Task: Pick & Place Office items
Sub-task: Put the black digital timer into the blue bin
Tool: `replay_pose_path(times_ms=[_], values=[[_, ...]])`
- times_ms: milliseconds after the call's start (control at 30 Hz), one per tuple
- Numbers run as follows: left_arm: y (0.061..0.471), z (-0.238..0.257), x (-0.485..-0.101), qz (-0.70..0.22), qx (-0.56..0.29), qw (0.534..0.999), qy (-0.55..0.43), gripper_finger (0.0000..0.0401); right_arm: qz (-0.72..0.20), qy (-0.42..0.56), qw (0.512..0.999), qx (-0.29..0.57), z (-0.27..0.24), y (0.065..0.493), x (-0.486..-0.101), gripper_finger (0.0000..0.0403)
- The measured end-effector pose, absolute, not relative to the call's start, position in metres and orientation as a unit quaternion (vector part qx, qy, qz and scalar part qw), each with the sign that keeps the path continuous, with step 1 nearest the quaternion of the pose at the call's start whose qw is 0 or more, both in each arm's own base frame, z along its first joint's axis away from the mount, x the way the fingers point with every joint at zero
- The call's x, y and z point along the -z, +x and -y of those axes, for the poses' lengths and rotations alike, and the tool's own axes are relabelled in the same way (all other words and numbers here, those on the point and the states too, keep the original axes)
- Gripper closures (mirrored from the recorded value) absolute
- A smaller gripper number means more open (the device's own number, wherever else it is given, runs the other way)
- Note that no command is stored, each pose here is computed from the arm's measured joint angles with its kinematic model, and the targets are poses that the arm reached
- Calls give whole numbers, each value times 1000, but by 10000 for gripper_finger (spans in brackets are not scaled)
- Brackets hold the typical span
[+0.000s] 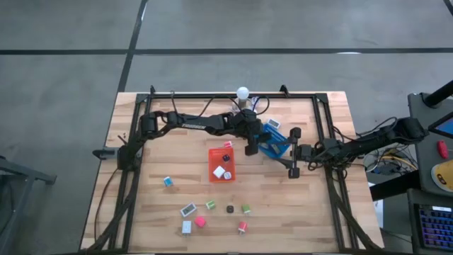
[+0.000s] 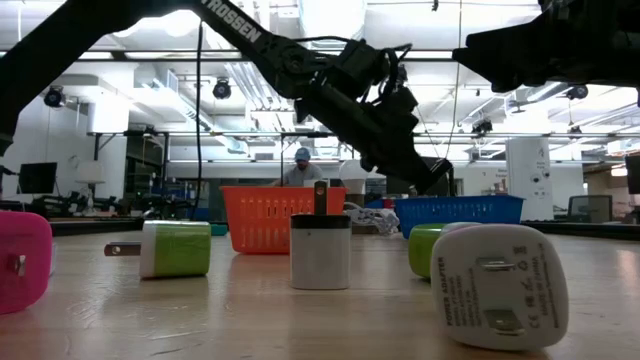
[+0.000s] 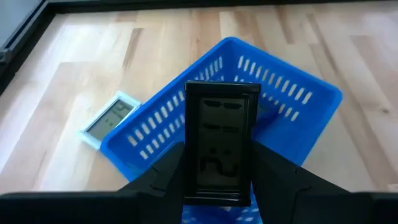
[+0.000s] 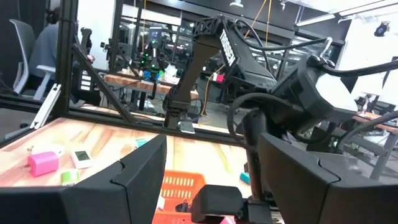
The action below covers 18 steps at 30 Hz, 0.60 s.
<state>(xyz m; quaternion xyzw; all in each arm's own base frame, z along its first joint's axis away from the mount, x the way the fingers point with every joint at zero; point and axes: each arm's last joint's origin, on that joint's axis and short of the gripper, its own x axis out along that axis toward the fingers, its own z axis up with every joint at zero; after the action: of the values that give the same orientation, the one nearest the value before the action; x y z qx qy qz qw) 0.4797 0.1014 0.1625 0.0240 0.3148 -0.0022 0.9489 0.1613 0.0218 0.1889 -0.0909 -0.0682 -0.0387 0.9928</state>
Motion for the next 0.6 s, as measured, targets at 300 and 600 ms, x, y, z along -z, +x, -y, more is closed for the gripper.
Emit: replay_pose_path(times_ms=[300,600], values=[[478,-101,-160,-329,3,944,24,260,70,-90,993,39,-22,161,-189,156],[476,-101,-158,-346,0,938,24,260,74,-90,992,39,-22,161,-190,156]])
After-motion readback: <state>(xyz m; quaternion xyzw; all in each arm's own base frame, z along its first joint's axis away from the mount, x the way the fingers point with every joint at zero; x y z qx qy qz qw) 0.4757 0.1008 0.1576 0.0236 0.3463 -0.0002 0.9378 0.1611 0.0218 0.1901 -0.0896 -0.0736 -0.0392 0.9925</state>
